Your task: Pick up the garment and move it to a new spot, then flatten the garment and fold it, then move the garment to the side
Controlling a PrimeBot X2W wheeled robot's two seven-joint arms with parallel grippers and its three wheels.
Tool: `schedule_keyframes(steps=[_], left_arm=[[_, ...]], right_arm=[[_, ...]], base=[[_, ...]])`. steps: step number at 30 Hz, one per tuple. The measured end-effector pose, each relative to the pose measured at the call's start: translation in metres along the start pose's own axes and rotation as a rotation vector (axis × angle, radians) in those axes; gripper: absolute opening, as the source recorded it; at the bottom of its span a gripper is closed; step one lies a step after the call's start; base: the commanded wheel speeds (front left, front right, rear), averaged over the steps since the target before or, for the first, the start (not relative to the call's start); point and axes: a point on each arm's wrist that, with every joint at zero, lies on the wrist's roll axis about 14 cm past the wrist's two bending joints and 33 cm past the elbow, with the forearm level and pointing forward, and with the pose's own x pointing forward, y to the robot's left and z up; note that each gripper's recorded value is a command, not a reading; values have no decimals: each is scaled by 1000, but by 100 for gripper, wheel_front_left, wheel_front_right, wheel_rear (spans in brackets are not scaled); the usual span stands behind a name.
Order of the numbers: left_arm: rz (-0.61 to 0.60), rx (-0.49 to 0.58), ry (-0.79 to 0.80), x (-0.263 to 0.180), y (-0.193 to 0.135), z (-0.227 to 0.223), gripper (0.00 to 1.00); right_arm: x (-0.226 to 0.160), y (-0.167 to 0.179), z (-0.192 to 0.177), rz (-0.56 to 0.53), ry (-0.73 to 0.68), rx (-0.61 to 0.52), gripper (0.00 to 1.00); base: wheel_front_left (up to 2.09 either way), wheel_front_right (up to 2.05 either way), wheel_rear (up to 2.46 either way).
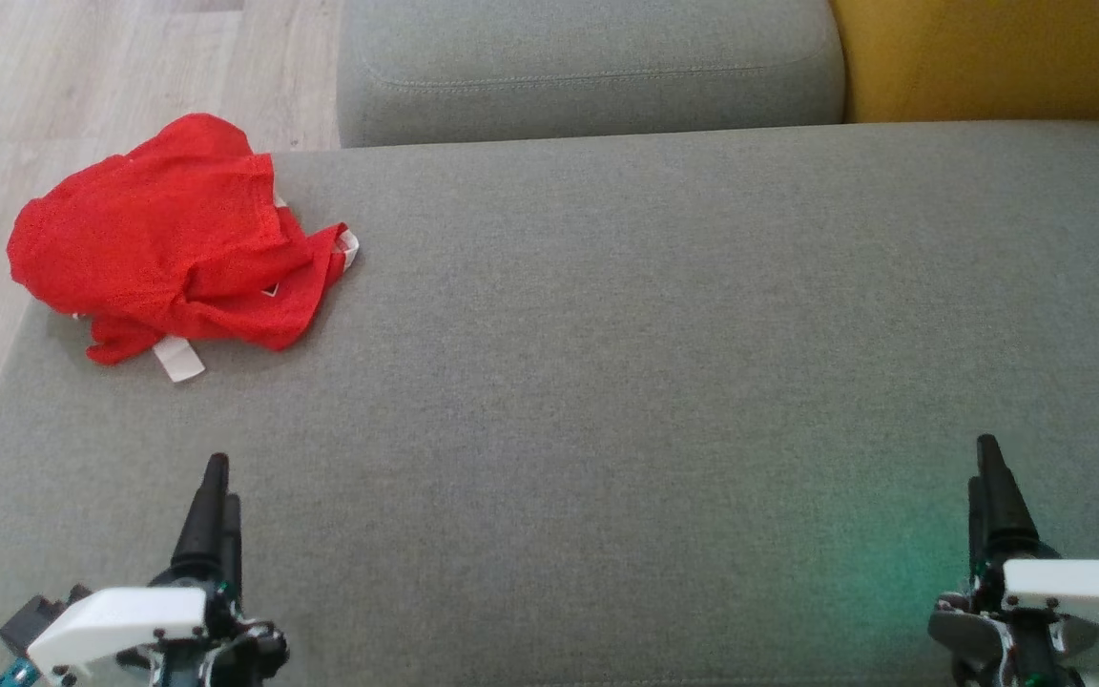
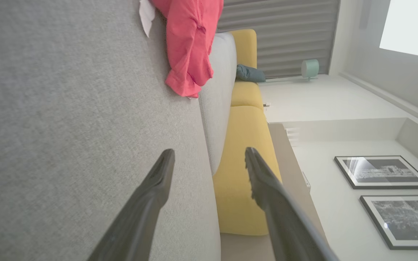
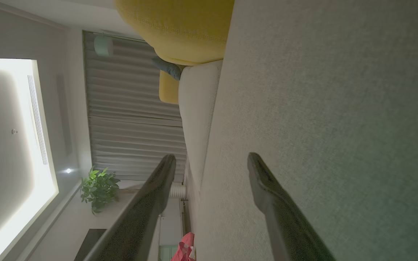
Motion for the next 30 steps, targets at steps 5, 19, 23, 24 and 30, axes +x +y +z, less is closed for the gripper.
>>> schedule_keyframes(steps=[5, 19, 23, 24, 30], left_arm=[[-20, 50, 1, 0, -7, -2, 100], [-58, 279, 6, 0, -22, -11, 100], [-58, 338, 13, -1, -22, -16, 100], [-57, 353, 13, -1, -22, -16, 100], [-63, 459, 7, -1, -23, -18, 100]], right_arm=[[1, 7, 0, 22, -3, -63, 100], [1, 28, -14, 93, 17, -297, 100], [1, 33, -17, 110, 22, -363, 100], [1, 34, -18, 115, 23, -380, 100], [0, 41, -26, 145, 33, -488, 100]], base=[[0, 0, 0], [0, 0, 0], [0, 0, 0], [0, 0, 0], [0, 0, 0]])
